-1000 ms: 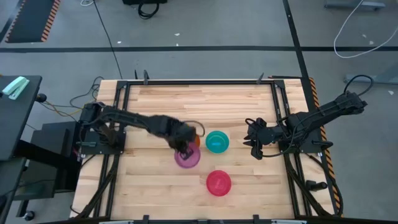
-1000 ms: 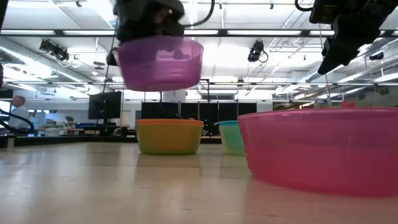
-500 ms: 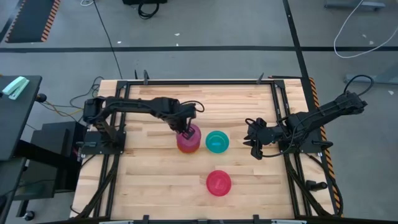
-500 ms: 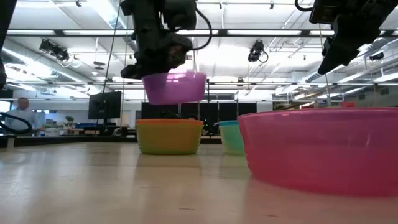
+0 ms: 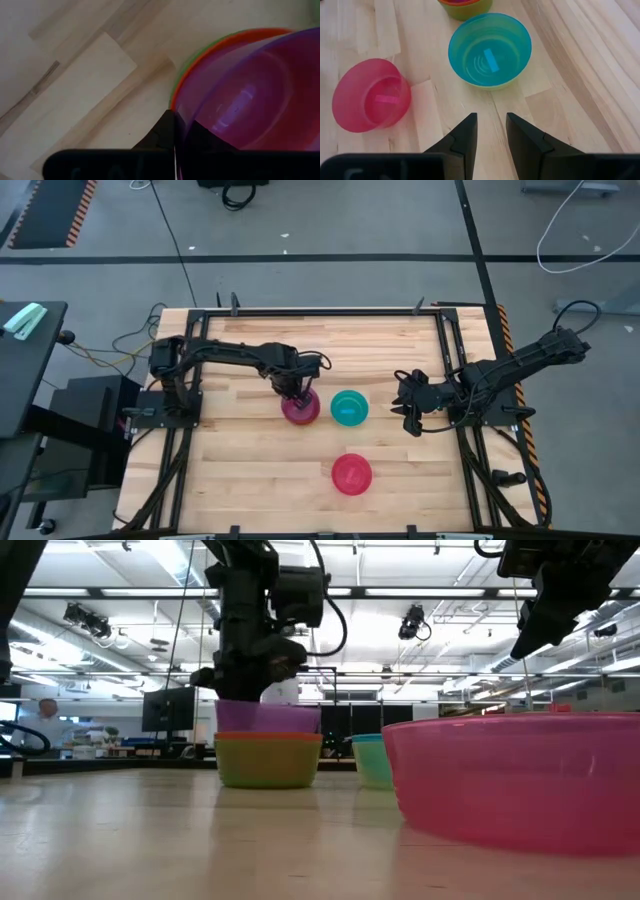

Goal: Nest bowls inside each other
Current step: Stack the purple bowl on the orange bowl, then stack the pink bowl on the blue bowl

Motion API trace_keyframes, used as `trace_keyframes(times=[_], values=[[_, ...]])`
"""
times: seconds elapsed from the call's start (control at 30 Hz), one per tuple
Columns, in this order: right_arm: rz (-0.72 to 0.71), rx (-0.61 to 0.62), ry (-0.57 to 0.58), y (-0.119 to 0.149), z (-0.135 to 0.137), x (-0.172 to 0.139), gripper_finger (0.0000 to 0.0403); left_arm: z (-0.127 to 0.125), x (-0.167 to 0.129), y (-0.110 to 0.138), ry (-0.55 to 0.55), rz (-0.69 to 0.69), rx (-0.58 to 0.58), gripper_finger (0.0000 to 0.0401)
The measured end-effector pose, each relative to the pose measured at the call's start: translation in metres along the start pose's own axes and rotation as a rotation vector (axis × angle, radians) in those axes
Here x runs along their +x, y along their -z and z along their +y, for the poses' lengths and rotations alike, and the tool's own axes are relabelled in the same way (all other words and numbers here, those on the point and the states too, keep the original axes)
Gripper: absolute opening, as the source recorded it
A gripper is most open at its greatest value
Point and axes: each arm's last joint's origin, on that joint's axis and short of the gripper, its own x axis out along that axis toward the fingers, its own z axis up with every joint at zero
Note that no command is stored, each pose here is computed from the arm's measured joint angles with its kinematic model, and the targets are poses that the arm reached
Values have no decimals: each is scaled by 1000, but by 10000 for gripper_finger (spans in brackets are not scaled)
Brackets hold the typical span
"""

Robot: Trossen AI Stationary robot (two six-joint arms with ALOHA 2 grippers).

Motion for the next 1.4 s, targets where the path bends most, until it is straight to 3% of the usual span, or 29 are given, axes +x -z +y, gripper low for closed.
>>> trace_keyframes(times=[0.2, 0.53, 0.93, 1.2, 1.4], values=[[0, -1, 0, 0, 0, 0, 111, -2, 10, -2, -8, 21, 21, 9], [0, 0, 0, 0, 0, 0, 111, -7, 7, -2, 55, 5, 52, 74], [5, 17, -7, 0, 0, 0, 111, -8, 5, -2, 84, 6, 90, 107], [36, 68, -80, 2, 16, 8, 111, 7, -18, 4, 11, 2, 103, 110], [89, 85, -108, 5, 32, 28, 111, 0, -44, 31, -51, -67, 100, 106]])
